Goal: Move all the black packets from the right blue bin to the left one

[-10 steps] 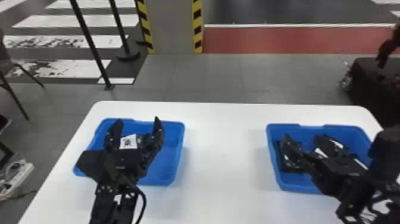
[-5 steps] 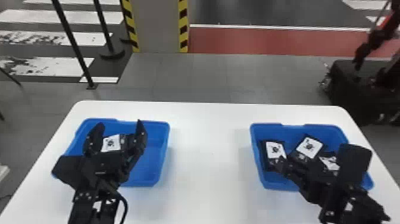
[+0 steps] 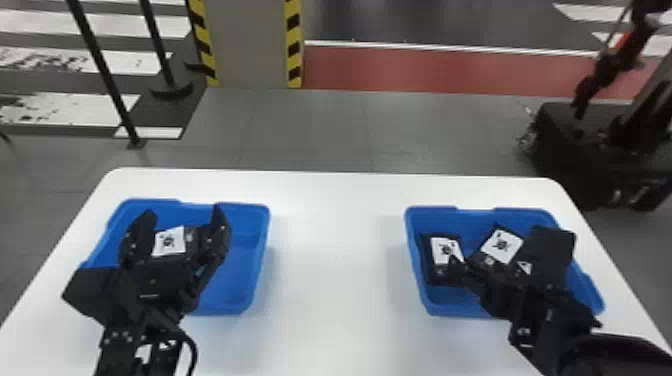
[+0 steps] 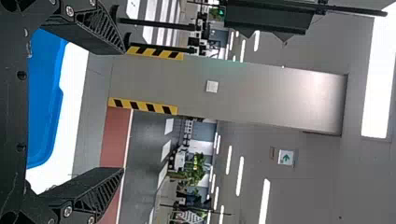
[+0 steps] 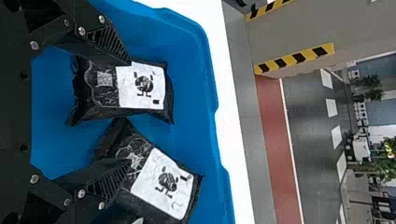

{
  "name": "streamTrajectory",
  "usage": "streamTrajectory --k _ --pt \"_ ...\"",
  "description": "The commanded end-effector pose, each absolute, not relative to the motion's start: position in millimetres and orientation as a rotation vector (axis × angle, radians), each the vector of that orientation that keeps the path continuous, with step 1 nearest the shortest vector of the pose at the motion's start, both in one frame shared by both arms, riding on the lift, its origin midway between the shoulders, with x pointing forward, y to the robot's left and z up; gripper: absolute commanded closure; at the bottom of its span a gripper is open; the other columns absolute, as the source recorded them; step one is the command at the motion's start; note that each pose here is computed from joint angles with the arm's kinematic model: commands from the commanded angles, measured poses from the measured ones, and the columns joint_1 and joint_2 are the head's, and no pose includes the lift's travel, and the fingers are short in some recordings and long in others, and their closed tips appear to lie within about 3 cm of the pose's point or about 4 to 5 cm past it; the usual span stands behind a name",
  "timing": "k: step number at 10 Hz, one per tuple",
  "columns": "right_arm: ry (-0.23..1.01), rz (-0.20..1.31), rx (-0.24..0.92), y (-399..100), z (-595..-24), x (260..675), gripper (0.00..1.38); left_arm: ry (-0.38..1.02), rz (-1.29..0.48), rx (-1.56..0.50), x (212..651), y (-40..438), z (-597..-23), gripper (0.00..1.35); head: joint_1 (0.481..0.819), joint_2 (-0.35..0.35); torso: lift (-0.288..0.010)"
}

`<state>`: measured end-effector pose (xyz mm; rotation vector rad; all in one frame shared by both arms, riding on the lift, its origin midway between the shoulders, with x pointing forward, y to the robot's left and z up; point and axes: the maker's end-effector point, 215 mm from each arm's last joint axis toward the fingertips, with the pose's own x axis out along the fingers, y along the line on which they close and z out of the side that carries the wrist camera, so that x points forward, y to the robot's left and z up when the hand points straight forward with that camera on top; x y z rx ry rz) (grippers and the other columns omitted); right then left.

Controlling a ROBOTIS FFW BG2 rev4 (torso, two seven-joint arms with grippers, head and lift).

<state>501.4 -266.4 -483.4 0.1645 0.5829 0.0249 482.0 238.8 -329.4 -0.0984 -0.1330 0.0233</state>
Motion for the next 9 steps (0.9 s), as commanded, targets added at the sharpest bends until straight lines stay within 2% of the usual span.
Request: streamTrajectory --k 1,5,9 --pt "0.591 0.027 0.153 -269.4 -488.0 514.8 0.32 -0.142 0.021 -0.098 483.0 237.9 -326.0 0.14 0.695 -0.031 -0.11" --pt "0.656 0.084 0.163 -253.2 -513.6 520.7 0.32 -0.147 0.019 -0.099 484.6 237.1 -323.6 0.14 0.695 -0.023 -0.11" --pt "0.685 0.127 0.179 -230.5 -520.1 509.6 0.34 -0.144 0.012 -0.1 485.7 234.9 -323.8 0.14 0.695 -0.01 -0.11"
